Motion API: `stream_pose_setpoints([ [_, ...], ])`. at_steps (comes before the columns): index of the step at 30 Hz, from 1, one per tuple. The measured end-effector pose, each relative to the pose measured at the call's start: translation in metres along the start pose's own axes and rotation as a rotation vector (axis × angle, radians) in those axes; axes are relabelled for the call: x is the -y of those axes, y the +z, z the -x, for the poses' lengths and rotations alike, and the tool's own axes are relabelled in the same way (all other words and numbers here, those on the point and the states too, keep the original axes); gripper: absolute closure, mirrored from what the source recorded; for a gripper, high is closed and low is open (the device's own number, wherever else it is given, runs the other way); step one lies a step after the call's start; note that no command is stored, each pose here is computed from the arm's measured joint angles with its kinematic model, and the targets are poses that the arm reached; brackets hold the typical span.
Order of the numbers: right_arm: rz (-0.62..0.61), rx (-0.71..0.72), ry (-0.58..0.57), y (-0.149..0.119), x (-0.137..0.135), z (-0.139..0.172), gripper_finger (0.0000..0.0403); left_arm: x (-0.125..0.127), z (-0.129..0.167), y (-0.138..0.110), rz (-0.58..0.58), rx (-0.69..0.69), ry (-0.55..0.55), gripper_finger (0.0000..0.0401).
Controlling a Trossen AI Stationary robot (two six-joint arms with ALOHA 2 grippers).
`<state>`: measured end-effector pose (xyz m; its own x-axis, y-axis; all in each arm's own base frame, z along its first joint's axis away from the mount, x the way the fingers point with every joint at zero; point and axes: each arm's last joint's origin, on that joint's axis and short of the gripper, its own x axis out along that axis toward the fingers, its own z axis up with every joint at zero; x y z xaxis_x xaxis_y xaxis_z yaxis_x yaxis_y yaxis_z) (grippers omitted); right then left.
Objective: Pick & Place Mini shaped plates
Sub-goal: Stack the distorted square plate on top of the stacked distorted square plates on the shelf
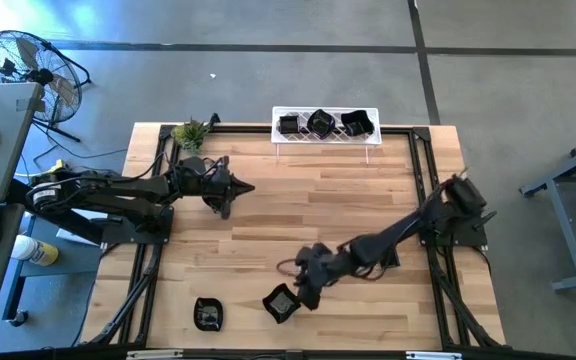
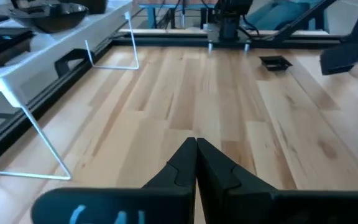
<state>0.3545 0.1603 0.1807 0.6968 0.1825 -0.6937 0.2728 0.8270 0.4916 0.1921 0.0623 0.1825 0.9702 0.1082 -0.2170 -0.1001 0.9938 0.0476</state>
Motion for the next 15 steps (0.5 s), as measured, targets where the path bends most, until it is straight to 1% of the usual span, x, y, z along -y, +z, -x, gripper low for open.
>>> stream_pose_setpoints([
  [4, 0.015, -0.066, -0.050, -0.010, -0.014, -0.014, 0.0315, 0.000, 0.000, -0.001, -0.001, -0.007, -0.013, 0.0401],
  [7, 0.020, -0.078, -0.081, -0.009, -0.022, -0.024, 0.0315, 0.001, 0.000, -0.001, 0.003, -0.009, -0.020, 0.0401],
  [9, 0.030, -0.074, -0.082, -0.007, -0.026, -0.030, 0.0315, 0.001, 0.000, -0.001, 0.006, -0.010, -0.028, 0.0401],
  [11, 0.030, -0.077, -0.089, -0.005, -0.026, -0.035, 0.0315, 0.001, 0.000, -0.001, 0.008, -0.013, -0.032, 0.0401],
  [15, 0.030, -0.106, -0.130, -0.009, -0.018, -0.049, 0.0316, 0.002, 0.000, -0.002, 0.010, -0.022, -0.035, 0.0401],
])
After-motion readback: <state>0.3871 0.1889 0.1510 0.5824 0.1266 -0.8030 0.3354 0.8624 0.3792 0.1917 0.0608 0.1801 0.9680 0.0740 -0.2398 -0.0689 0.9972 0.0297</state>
